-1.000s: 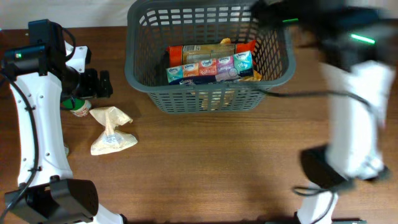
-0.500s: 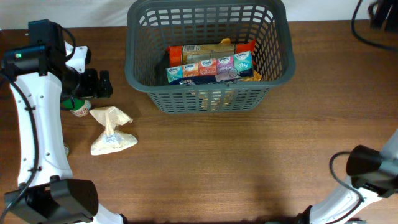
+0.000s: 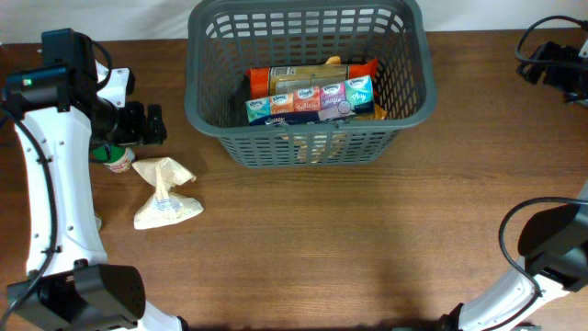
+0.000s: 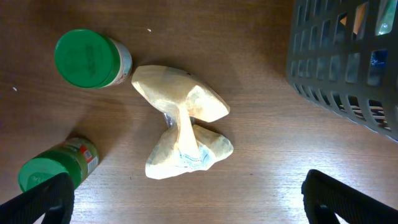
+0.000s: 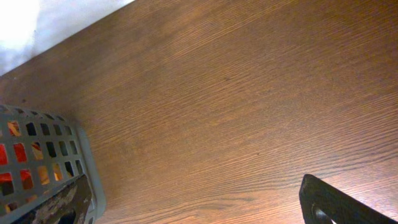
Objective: Pack container
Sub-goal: 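Retract the right gripper to the right side, then grasp the beige paper bag with the left gripper and lift, then drop the paper bag into the basket with the left gripper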
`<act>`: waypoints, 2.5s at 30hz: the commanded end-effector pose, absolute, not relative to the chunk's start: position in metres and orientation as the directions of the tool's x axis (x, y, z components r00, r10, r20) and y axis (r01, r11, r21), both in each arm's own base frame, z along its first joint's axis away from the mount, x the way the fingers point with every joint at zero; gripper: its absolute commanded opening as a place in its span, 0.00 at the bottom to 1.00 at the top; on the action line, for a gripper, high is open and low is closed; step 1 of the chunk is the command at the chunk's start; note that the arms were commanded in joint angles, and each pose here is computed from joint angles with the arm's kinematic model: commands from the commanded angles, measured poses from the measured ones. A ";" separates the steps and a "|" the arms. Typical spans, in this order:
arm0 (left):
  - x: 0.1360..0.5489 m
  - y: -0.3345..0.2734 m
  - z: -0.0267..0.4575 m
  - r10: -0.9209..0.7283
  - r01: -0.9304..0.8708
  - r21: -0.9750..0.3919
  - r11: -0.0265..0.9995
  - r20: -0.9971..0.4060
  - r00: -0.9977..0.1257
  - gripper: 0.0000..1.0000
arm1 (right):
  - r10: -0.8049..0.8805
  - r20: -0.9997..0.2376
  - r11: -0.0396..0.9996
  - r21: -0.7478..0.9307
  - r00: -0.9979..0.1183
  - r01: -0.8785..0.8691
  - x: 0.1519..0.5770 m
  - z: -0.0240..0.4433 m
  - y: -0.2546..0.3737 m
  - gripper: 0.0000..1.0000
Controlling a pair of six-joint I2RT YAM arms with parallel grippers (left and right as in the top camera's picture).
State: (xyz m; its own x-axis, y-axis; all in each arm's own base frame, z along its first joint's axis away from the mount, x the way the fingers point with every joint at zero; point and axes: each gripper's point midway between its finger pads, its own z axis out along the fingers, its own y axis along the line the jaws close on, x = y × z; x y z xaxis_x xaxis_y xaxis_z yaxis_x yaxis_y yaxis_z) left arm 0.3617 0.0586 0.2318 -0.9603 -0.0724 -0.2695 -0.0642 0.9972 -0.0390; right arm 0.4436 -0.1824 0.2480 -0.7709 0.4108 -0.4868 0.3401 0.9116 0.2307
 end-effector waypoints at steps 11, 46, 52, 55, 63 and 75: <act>0.403 0.068 0.248 -0.070 -0.064 -0.028 0.998 -0.439 -0.896 0.99 | 0.423 -0.490 0.906 0.251 -0.763 0.341 0.441 0.254 -0.178 0.99; 0.376 0.041 0.009 -0.041 -0.075 -0.104 0.992 0.301 -0.953 0.28 | 0.423 -0.490 0.906 0.251 -0.763 0.341 0.441 0.254 -0.178 0.99; 0.375 0.039 0.018 -0.064 -0.098 -0.097 0.990 0.310 -0.948 0.02 | 0.423 -0.490 0.906 0.251 -0.763 0.341 0.441 0.254 -0.178 0.99; 0.380 0.040 0.035 -0.067 -0.098 -0.095 0.991 0.290 -0.955 0.02 | 0.423 -0.490 0.906 0.251 -0.763 0.341 0.441 0.254 -0.178 0.98; 0.430 0.046 0.166 -0.073 -0.069 -0.075 0.995 -0.052 -0.996 0.02 | 0.423 -0.490 0.906 0.251 -0.763 0.341 0.441 0.254 -0.178 0.99; 0.428 -0.053 0.467 0.540 0.391 0.406 0.826 -0.767 -0.345 0.02 | 0.423 -0.490 0.906 0.251 -0.763 0.341 0.441 0.254 -0.178 0.99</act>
State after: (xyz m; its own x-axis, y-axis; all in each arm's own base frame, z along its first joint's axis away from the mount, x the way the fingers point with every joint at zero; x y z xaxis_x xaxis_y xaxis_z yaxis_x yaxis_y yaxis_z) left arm 0.4547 -0.0043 0.4152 -0.5948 0.2459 -0.7653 0.1979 0.9676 0.1570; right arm 0.4430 -0.1813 0.2474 -0.7684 0.4248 -0.4787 0.3498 0.9051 0.2417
